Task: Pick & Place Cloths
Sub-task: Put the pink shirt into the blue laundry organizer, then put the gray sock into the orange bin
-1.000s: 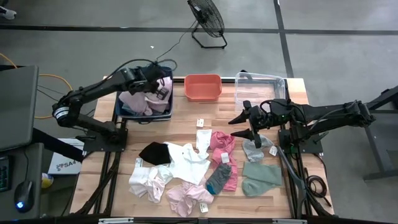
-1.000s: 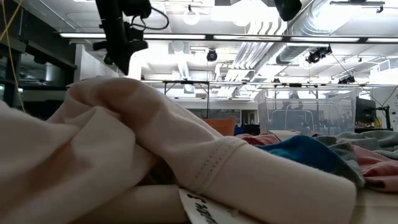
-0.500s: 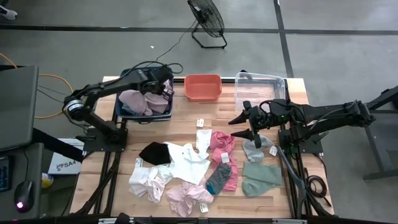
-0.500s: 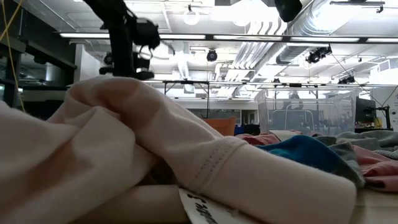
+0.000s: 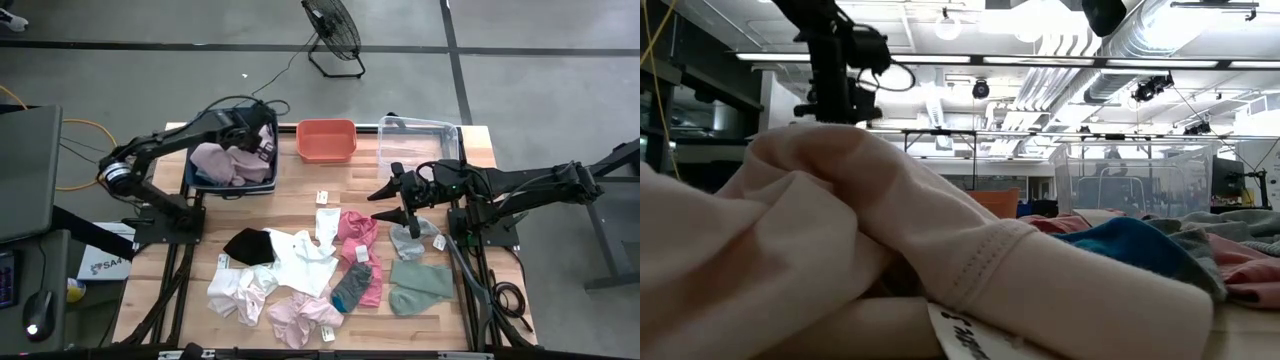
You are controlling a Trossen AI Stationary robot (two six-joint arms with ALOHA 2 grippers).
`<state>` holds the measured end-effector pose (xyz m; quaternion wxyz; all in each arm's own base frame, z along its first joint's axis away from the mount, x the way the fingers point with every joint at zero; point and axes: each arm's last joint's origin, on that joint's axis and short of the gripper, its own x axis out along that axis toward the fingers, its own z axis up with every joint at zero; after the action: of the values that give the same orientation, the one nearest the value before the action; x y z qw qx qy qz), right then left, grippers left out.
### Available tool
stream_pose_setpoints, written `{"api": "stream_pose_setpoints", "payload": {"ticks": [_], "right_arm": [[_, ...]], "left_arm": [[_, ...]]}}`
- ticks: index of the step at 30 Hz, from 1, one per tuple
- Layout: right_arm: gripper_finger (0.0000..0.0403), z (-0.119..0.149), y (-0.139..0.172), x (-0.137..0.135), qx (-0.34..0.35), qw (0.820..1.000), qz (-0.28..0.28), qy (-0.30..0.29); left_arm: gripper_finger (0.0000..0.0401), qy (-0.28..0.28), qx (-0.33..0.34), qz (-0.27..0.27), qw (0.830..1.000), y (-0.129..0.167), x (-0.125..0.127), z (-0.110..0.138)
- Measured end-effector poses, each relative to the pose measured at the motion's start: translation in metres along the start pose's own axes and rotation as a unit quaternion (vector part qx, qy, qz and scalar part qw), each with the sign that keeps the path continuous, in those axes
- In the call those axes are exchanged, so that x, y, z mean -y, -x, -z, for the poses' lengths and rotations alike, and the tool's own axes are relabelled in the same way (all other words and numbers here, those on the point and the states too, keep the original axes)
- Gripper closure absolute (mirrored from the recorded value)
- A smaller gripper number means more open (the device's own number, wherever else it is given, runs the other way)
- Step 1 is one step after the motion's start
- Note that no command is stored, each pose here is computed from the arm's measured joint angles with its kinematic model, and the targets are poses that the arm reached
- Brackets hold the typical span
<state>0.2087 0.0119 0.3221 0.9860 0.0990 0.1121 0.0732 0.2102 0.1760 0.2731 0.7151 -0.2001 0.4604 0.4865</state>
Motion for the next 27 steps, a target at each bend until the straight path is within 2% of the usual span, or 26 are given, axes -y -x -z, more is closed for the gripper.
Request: {"api": "stream_pose_setpoints", "payload": {"ticks": [7, 13, 17, 22, 27], "right_arm": [[0.0181, 0.0, 0.0, 0.0, 0.0, 1.0, 0.0, 0.0], [0.0181, 0.003, 0.0, 0.001, -0.015, 1.0, 0.003, -0.002], [0.0181, 0.006, 0.0, 0.001, -0.031, 1.0, 0.006, -0.004], [0.0181, 0.012, 0.001, 0.002, -0.061, 0.998, 0.015, -0.017], [0.0181, 0.024, 0.003, 0.006, -0.117, 0.99, 0.067, -0.036]], "left_arm": [[0.0393, 0.013, 0.037, 0.015, 0.999, 0.033, -0.013, 0.001], [0.0393, 0.005, 0.081, 0.067, 0.995, 0.067, -0.013, 0.012], [0.0393, -0.022, 0.105, 0.103, 0.989, 0.087, 0.001, 0.026], [0.0393, -0.055, 0.123, 0.121, 0.983, 0.097, 0.02, 0.052], [0.0393, -0.065, 0.151, 0.171, 0.972, 0.101, 0.038, 0.078]]}}
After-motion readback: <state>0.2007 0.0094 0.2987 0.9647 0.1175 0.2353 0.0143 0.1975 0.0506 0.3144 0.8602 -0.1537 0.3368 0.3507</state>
